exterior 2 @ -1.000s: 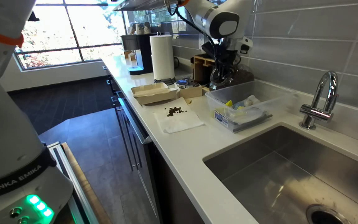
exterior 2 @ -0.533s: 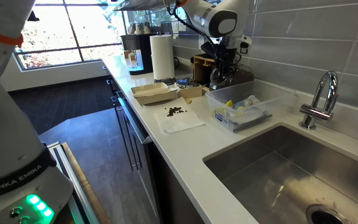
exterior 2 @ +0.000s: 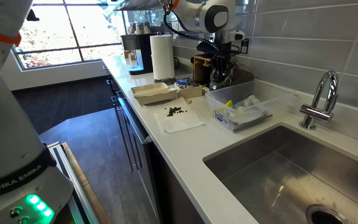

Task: Pick up the spoon, scope the objects from the bottle and put them in the bowl

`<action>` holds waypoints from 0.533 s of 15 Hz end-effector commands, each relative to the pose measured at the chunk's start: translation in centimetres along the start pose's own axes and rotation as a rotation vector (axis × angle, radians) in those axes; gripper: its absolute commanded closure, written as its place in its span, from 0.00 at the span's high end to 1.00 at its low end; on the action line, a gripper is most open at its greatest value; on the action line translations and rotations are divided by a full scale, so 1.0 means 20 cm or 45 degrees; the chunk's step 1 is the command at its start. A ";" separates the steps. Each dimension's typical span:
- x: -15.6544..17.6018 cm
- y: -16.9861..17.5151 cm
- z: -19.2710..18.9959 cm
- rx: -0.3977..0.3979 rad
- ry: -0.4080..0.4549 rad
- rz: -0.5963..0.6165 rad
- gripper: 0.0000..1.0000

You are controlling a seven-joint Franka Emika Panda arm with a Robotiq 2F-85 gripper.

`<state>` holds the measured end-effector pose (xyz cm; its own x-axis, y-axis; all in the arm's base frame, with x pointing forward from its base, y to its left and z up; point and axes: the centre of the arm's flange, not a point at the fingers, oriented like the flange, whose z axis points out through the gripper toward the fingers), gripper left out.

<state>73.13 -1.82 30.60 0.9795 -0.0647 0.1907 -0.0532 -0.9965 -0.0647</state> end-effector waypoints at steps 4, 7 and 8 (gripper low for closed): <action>-0.11 -0.06 -0.07 -0.082 0.077 -0.076 0.03; -0.18 -0.07 -0.06 -0.066 0.099 -0.086 0.03; -0.21 -0.08 -0.06 -0.062 0.109 -0.088 0.03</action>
<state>71.94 -0.76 31.34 0.9661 -0.0092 0.2581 -0.0064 -0.9999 -0.0117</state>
